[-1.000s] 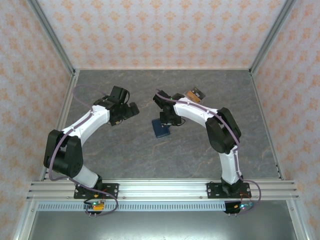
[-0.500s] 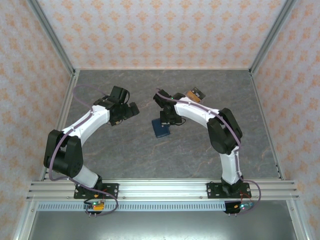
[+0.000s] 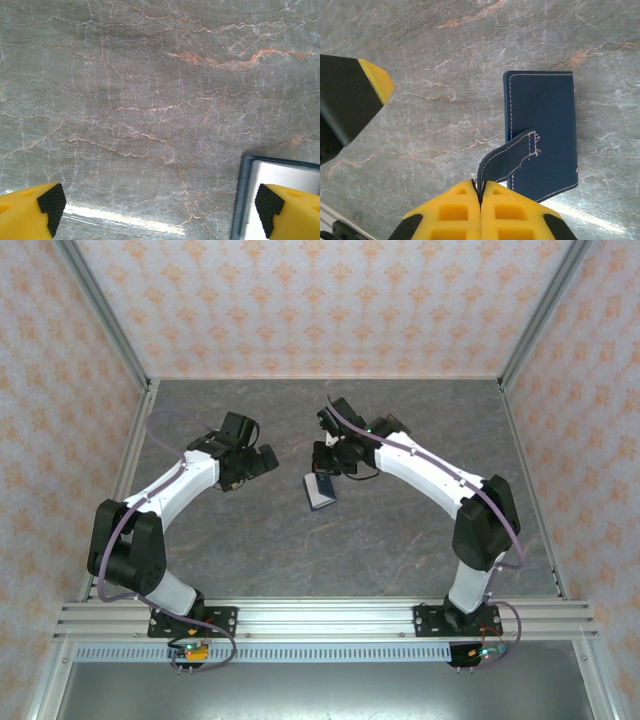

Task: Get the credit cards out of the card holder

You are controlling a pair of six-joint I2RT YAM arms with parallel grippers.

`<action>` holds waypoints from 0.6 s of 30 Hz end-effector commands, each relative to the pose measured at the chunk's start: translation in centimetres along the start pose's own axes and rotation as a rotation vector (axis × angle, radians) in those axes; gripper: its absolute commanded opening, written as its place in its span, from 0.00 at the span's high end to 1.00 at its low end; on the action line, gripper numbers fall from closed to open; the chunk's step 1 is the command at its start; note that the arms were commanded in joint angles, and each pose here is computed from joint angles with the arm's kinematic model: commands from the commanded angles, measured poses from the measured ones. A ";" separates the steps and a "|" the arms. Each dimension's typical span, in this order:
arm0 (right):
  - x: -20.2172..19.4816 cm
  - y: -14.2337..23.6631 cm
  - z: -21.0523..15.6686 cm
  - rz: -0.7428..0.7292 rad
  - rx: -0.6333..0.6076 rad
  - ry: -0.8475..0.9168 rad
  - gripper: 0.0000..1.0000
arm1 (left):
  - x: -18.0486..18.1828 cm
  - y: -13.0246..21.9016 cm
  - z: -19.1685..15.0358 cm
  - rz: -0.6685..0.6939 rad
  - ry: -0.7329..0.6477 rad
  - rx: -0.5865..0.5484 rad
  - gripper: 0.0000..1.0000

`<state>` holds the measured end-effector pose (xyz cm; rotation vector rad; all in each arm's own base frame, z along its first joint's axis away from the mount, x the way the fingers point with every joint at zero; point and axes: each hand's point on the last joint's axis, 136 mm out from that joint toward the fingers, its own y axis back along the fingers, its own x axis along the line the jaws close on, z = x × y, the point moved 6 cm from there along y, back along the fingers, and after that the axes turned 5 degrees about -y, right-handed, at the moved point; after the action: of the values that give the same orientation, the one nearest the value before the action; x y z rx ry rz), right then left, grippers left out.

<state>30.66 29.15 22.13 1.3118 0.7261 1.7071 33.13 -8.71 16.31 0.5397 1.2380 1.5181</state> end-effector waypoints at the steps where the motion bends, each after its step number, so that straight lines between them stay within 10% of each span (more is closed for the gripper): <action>1: -0.1 -0.4 -0.3 -0.002 0.003 -0.007 1.00 | 0.2 0.6 0.1 0.002 0.010 -0.006 0.00; 10: -5.0 -2.1 -0.2 -0.199 -0.018 -0.071 1.00 | -2.8 -0.6 -0.8 -0.226 -0.040 0.073 0.17; 18: -10.2 -4.5 -0.8 -0.274 0.042 -0.199 1.00 | -9.4 -1.7 -2.8 -0.369 -0.228 0.146 0.54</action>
<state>31.98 23.46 15.32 1.3085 0.7820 1.4159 33.85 -15.57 15.03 0.5418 1.2649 1.1470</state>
